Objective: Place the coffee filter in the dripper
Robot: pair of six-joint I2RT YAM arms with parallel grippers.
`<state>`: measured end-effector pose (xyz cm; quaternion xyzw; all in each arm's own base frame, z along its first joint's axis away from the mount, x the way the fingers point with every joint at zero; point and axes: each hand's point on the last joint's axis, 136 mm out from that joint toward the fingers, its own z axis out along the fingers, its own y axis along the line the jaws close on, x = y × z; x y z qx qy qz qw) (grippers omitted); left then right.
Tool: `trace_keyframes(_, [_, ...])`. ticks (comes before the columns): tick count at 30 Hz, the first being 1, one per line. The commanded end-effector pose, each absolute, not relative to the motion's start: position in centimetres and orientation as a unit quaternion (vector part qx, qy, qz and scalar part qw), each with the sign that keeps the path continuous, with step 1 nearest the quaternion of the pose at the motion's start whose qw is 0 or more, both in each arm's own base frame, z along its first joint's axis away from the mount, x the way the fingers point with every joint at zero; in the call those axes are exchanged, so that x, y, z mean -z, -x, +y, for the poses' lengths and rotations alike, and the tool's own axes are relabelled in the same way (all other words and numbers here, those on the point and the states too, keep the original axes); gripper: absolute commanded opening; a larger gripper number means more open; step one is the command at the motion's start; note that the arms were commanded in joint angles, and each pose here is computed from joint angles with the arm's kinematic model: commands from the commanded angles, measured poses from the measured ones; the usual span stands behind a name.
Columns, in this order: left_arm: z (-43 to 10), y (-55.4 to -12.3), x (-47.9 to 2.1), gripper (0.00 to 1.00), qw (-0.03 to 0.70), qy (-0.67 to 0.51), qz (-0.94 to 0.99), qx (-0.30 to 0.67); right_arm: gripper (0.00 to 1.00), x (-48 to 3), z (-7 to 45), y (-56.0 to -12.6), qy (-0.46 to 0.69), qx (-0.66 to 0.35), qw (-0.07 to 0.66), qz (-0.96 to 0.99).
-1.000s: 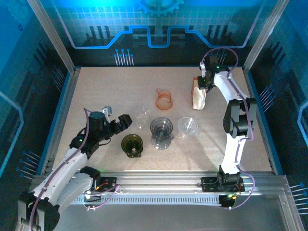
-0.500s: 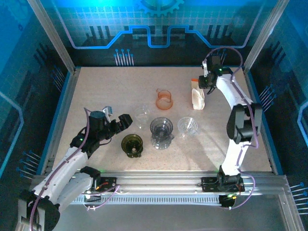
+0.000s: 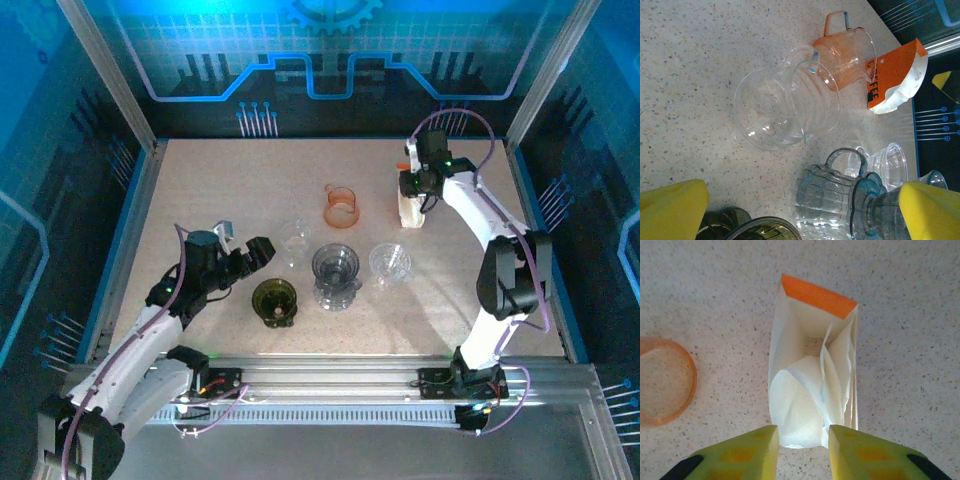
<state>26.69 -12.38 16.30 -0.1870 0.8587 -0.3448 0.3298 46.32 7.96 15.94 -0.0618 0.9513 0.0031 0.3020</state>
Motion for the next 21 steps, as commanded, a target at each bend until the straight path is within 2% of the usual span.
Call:
trace_keyframes(1, [-12.4, -26.7, -16.9, 0.99, 0.327, 0.191, 0.857, 0.35, 0.31, -14.7, 8.3, -46.3, 0.071, 0.006, 0.286, 0.956])
trace_keyframes(15, [-12.4, -26.8, -16.4, 0.99, 0.323, 0.193, 0.858, 0.348, 0.3, -11.9, 7.5, -46.6, 0.07, 0.034, 0.256, 0.964])
trace_keyframes(21, [-12.4, -26.9, -16.3, 0.99, 0.322, 0.194, 0.859, 0.347, 0.23, -11.5, 7.5, -46.7, 0.072, 0.037, 0.251, 0.965])
